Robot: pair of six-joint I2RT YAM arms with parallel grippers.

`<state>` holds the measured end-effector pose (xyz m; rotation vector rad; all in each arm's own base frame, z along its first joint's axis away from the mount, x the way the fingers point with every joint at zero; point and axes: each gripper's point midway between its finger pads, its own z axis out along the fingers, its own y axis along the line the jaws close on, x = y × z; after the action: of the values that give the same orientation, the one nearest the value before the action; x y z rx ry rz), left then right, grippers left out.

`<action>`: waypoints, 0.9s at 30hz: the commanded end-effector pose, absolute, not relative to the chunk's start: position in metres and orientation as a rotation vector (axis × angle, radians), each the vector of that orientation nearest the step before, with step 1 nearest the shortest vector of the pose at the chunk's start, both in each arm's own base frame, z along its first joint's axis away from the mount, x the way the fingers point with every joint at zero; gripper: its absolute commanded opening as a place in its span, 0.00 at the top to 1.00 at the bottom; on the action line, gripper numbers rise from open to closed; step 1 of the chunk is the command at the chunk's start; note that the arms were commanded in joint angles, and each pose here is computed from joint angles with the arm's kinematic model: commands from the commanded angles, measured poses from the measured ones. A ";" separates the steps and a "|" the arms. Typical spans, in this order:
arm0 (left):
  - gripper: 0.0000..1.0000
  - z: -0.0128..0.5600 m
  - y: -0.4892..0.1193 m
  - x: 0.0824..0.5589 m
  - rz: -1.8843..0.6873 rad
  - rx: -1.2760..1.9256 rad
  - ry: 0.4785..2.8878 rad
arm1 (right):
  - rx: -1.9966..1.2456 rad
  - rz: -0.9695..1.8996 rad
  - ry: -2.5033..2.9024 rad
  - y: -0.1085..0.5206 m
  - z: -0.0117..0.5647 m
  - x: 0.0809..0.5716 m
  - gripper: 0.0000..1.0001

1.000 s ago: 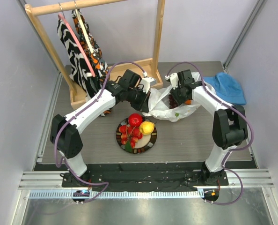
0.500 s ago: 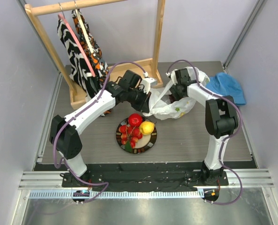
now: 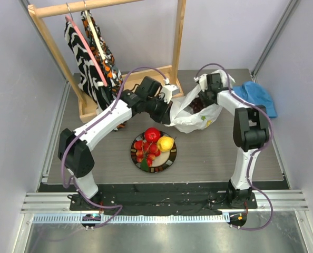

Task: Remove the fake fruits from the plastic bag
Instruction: Take out the fake fruit from the plastic bag, then place the fake fruit on the plate.

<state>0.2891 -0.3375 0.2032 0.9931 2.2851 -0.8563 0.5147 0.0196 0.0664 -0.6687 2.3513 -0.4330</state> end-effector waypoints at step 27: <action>1.00 0.242 -0.367 0.355 -0.632 1.045 2.090 | -1.279 0.739 1.865 0.200 0.252 0.222 0.65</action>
<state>0.3490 -0.3731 0.2122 1.0488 2.1716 -0.6660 0.2634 0.1711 0.2621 -0.9844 1.9974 0.6869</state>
